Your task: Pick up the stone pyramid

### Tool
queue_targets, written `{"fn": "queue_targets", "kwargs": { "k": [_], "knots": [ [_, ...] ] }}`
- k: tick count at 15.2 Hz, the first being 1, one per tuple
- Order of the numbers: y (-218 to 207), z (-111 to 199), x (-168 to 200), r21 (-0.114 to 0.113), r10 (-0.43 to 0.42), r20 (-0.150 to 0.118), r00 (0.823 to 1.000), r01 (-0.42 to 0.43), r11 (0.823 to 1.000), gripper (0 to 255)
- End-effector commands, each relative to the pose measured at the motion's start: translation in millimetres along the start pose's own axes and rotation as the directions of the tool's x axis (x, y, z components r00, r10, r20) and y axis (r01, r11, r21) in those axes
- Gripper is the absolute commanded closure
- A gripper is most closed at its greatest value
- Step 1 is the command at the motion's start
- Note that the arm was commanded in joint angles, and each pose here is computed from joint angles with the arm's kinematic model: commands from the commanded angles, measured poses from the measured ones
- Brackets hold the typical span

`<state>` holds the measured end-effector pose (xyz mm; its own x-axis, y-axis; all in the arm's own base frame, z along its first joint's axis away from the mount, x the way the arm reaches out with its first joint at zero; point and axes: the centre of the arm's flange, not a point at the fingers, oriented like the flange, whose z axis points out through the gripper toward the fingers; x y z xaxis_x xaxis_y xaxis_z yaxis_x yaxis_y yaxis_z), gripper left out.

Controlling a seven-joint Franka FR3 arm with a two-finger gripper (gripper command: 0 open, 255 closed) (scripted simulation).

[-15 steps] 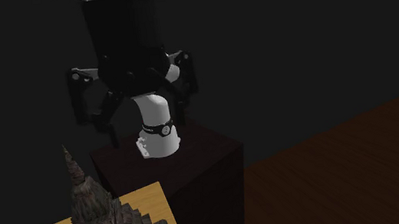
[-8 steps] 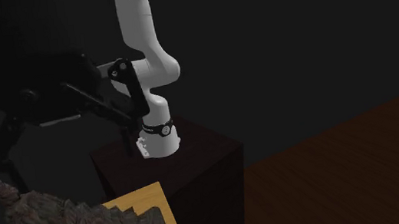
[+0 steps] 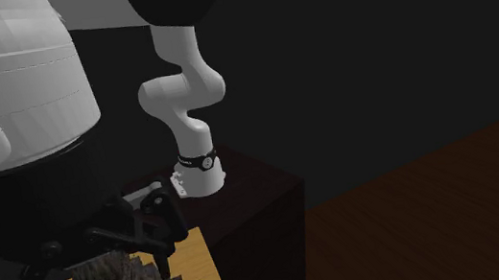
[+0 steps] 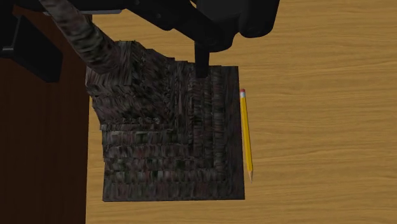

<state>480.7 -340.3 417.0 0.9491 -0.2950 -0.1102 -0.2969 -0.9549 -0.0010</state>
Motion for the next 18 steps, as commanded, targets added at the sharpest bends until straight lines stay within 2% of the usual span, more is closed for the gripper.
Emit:
{"fn": "queue_targets", "kwargs": {
  "k": [1,2,3,12,18],
  "knots": [
    [-2.7,14.5,0.1,0.004,0.000,0.014,1.000,0.000,1.000,0],
    [-2.7,14.5,0.1,0.004,0.000,0.014,1.000,0.000,1.000,0],
    [-2.3,15.6,-2.1,0.004,0.000,0.014,1.000,0.000,1.000,255],
    [-2.7,14.5,0.1,0.004,0.000,0.014,1.000,0.000,1.000,255],
    [-2.8,-17.0,-3.4,0.004,0.000,0.014,1.000,0.000,1.000,255]
  ]
}}
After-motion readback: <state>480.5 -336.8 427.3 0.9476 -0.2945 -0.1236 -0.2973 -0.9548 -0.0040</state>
